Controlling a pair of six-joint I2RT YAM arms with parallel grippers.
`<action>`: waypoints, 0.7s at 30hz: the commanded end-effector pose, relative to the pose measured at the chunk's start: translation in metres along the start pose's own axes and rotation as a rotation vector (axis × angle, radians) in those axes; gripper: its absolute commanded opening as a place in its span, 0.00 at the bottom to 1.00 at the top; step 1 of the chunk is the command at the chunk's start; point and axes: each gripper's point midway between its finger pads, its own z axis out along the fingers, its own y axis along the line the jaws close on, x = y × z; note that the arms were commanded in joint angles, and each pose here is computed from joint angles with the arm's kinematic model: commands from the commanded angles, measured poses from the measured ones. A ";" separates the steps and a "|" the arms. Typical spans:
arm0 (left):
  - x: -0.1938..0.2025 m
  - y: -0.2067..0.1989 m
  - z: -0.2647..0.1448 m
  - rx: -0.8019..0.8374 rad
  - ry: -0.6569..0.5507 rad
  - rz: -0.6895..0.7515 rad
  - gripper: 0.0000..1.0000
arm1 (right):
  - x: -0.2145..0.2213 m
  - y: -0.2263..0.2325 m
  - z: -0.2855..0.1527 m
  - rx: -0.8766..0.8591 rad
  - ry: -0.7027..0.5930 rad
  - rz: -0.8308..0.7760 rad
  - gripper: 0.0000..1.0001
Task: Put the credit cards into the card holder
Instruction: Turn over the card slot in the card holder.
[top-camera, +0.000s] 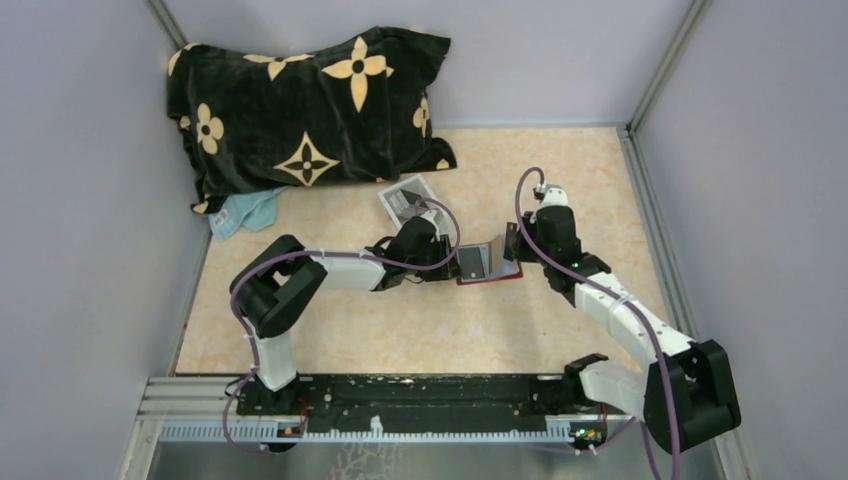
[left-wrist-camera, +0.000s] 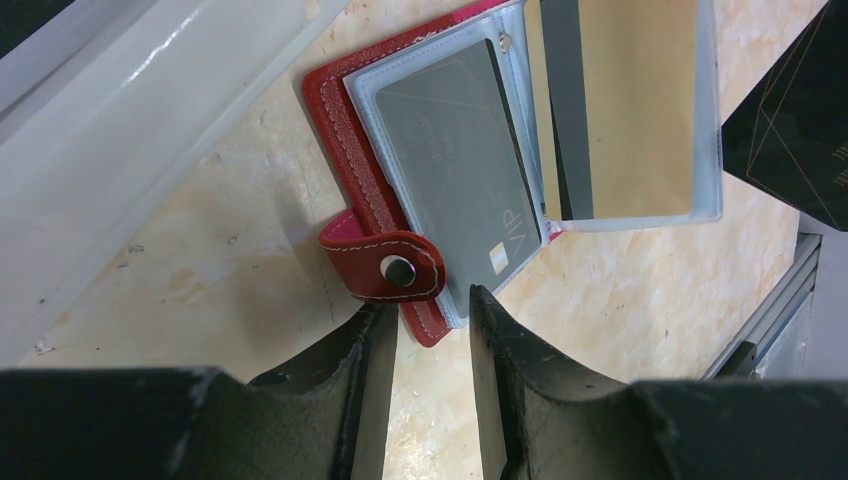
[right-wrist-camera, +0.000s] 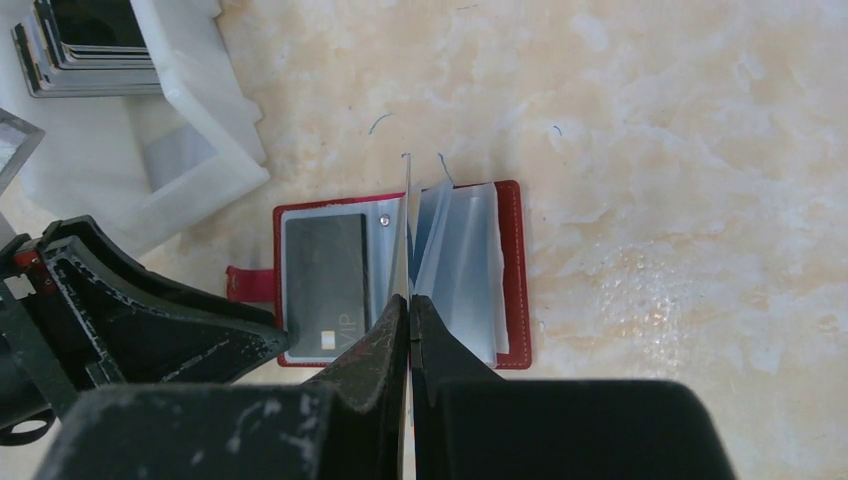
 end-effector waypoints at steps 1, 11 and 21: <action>0.026 0.032 0.006 -0.108 0.074 0.026 0.40 | -0.029 0.023 -0.005 -0.068 -0.071 0.008 0.00; 0.027 0.036 0.005 -0.126 0.077 0.033 0.40 | -0.017 0.048 0.006 -0.125 -0.037 -0.004 0.00; 0.029 0.041 0.001 -0.147 0.079 0.034 0.40 | -0.002 0.062 0.015 -0.146 0.002 -0.021 0.00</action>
